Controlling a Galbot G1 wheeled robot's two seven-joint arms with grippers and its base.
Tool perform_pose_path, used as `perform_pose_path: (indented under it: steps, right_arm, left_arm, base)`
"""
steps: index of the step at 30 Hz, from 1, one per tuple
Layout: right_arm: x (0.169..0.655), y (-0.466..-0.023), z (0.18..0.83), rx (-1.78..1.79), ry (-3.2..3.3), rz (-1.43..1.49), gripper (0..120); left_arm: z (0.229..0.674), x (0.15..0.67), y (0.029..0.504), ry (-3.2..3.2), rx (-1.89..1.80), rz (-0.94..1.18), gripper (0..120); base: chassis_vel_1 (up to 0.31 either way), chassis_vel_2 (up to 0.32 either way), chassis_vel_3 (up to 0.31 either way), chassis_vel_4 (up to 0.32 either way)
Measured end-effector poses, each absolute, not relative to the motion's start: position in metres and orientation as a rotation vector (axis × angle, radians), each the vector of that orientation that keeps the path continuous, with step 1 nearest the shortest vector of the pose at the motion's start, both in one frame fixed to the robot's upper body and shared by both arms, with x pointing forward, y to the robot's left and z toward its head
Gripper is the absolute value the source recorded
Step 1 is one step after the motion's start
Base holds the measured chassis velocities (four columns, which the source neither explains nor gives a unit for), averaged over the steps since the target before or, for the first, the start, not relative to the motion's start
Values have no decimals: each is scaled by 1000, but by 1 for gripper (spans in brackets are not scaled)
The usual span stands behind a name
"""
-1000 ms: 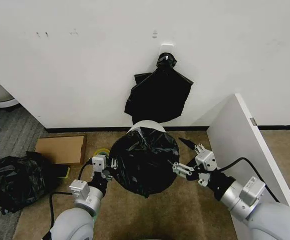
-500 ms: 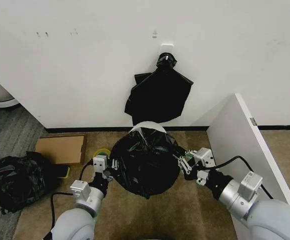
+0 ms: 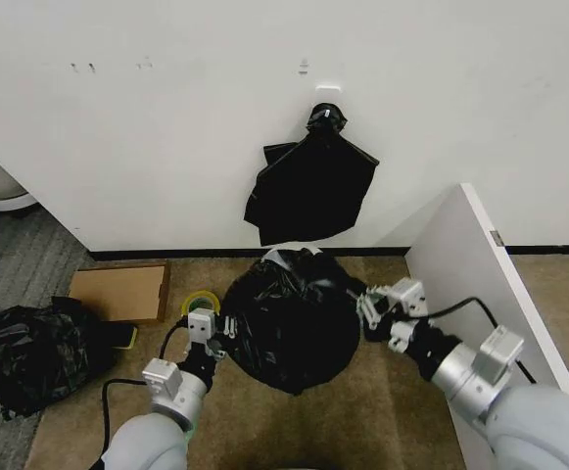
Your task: Place the garbage bag over the trash bin.
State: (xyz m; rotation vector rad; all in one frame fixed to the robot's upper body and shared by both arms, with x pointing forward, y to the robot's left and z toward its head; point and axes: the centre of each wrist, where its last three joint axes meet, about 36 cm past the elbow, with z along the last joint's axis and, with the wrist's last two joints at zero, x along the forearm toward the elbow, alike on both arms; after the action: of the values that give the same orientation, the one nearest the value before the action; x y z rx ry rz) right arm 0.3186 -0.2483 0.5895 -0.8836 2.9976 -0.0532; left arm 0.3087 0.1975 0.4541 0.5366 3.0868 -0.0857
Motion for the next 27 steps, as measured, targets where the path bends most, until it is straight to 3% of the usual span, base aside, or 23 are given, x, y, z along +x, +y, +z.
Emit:
perform_pose_path:
  steps: [27]
  right_arm:
    - [379, -297, 546, -732, 3262, -19, 0]
  left_arm:
    - [448, 308, 204, 2778, 729, -9, 0]
  base:
    - [0, 0, 0, 0]
